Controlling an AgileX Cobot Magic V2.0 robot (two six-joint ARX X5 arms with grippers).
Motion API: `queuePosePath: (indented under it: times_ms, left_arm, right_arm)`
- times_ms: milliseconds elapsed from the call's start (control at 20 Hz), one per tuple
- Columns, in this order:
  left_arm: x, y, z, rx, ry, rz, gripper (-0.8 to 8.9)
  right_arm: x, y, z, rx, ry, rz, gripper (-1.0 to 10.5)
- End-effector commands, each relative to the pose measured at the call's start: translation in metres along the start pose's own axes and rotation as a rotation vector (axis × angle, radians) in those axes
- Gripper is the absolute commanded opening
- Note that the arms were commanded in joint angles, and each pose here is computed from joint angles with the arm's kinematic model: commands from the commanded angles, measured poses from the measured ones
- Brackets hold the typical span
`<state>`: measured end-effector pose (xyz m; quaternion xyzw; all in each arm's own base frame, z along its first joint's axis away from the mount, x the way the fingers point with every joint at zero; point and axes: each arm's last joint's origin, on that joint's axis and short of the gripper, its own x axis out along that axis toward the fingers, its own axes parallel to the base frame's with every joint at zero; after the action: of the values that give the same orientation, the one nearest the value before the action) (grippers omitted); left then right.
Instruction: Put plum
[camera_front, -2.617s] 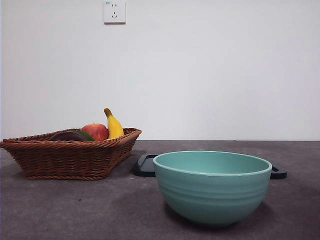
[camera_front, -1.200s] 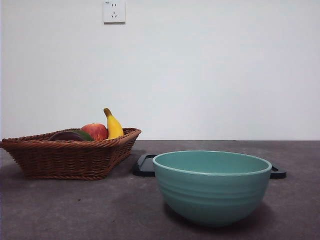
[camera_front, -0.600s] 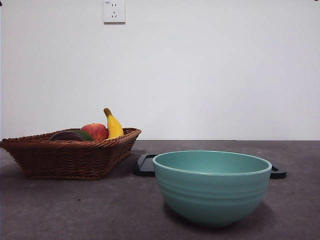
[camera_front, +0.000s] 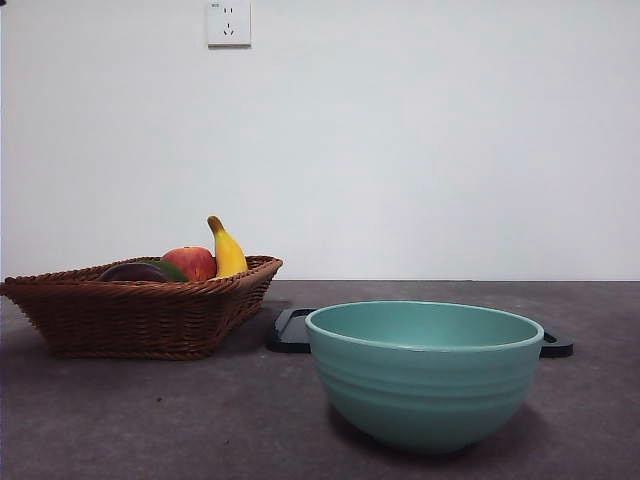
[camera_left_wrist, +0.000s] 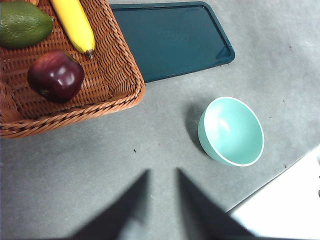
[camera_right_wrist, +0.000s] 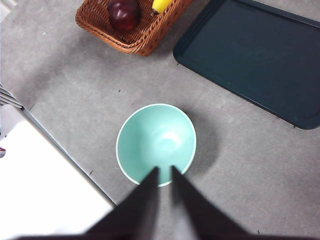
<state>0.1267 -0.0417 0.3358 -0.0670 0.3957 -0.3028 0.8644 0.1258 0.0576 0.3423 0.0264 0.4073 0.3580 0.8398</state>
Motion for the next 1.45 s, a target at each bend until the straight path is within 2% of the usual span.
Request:
queuePosePath:
  times_ms: [50, 150, 250, 350, 700, 1050, 1300, 1450]
  left_arm:
    - [-0.003, -0.002, 0.005, 0.029, -0.021, -0.005, 3.38]
    - [-0.003, -0.002, 0.005, 0.03, -0.022, -0.004, 4.32]
    - [-0.003, -0.002, 0.005, 0.029, -0.022, -0.004, 4.74]
    - [-0.003, -0.002, 0.005, 0.029, -0.022, -0.002, 4.74]
    - [0.011, 0.003, 0.017, 0.045, -0.027, 0.035, 4.74]
    - [0.055, 0.009, 0.063, 0.221, 0.039, 0.172, 4.72]
    - [0.097, 0.016, 0.097, 0.349, 0.135, 0.218, 4.69]
    - [0.126, 0.027, 0.102, 0.37, 0.212, 0.219, 4.69]
  right_arm:
    - [-0.002, 0.002, 0.004, -0.016, -0.009, 0.004, 2.6]
    - [-0.002, 0.002, 0.004, -0.016, -0.009, 0.004, 3.4]
    - [-0.002, 0.002, 0.004, -0.014, -0.009, 0.004, 3.8]
    - [-0.002, 0.002, 0.004, -0.013, -0.009, 0.004, 4.3]
    - [-0.002, 0.002, 0.004, -0.012, -0.008, 0.004, 4.3]
    - [-0.002, 0.002, 0.004, -0.012, -0.008, 0.004, 4.3]
    - [-0.002, 0.002, 0.004, -0.011, -0.008, 0.004, 4.3]
    - [-0.002, 0.002, 0.004, -0.012, -0.007, 0.004, 4.3]
